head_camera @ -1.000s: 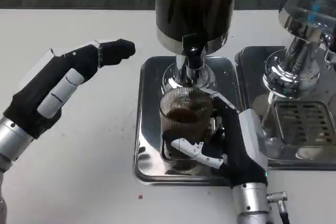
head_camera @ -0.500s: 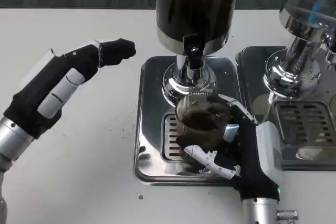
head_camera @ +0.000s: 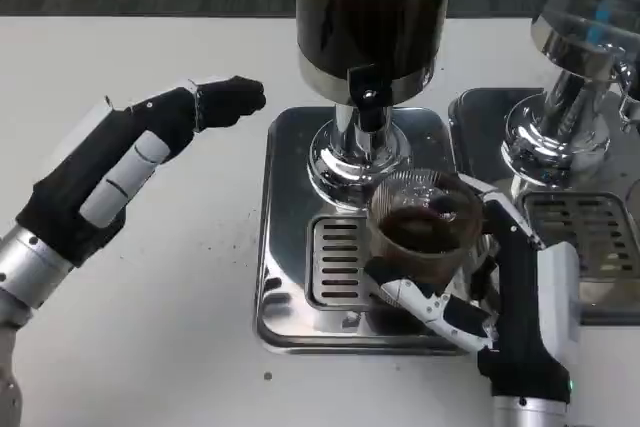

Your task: Grasp the cup under the faucet to collect the drink, then remove the cup.

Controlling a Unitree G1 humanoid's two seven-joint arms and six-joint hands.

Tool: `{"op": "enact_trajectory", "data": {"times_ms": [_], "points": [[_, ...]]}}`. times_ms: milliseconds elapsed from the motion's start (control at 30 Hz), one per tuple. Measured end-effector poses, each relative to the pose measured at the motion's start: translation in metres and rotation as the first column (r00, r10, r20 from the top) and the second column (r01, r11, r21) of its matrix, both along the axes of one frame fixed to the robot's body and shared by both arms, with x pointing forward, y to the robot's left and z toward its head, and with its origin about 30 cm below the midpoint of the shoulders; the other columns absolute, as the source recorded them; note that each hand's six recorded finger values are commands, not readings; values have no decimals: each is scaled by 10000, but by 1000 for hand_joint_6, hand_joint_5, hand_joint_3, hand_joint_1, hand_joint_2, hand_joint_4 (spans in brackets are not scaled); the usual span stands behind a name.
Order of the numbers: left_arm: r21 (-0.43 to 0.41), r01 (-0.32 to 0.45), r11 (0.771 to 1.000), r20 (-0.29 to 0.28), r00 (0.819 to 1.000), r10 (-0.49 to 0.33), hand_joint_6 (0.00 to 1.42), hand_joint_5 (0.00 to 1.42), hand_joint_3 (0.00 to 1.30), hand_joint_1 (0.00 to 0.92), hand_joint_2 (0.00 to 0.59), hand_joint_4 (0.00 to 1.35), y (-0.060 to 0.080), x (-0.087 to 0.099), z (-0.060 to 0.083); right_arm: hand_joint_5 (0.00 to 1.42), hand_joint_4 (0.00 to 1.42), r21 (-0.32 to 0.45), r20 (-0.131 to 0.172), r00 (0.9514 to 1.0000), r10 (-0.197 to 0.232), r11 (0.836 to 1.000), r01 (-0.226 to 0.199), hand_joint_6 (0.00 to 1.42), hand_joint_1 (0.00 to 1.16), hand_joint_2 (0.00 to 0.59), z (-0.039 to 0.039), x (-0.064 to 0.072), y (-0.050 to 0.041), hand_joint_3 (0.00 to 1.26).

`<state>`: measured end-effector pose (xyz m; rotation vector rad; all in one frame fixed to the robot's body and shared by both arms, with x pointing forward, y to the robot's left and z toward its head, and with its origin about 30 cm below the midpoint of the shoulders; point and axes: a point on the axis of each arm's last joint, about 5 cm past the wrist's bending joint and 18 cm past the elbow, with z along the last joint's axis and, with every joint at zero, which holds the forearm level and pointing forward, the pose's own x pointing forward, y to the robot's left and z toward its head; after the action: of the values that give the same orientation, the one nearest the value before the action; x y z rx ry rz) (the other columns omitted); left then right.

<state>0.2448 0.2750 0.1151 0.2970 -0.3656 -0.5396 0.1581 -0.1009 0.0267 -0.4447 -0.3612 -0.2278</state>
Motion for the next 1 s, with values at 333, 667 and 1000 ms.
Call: {"op": "enact_trajectory", "data": {"times_ms": [333, 667, 1000], "points": [[545, 149, 9984, 390, 9991, -171, 176, 192, 305, 0, 198, 256, -57, -8, -1, 940, 717, 150, 256, 9996, -135, 9998, 131, 1317, 925, 142, 101, -108, -117, 629], [1423, 427, 9889, 1131, 9918, -591, 161, 154, 258, 0, 193, 197, -113, -121, -23, 940, 735, 29, 461, 9989, -50, 10000, 48, 1333, 937, 129, 192, -200, -201, 642], [2239, 839, 9710, 1846, 9746, -1267, 137, 107, 209, 0, 188, 128, -114, -276, 2, 950, 735, -89, 689, 9972, 295, 9995, -290, 1334, 940, 128, 313, -283, -244, 656]]}}
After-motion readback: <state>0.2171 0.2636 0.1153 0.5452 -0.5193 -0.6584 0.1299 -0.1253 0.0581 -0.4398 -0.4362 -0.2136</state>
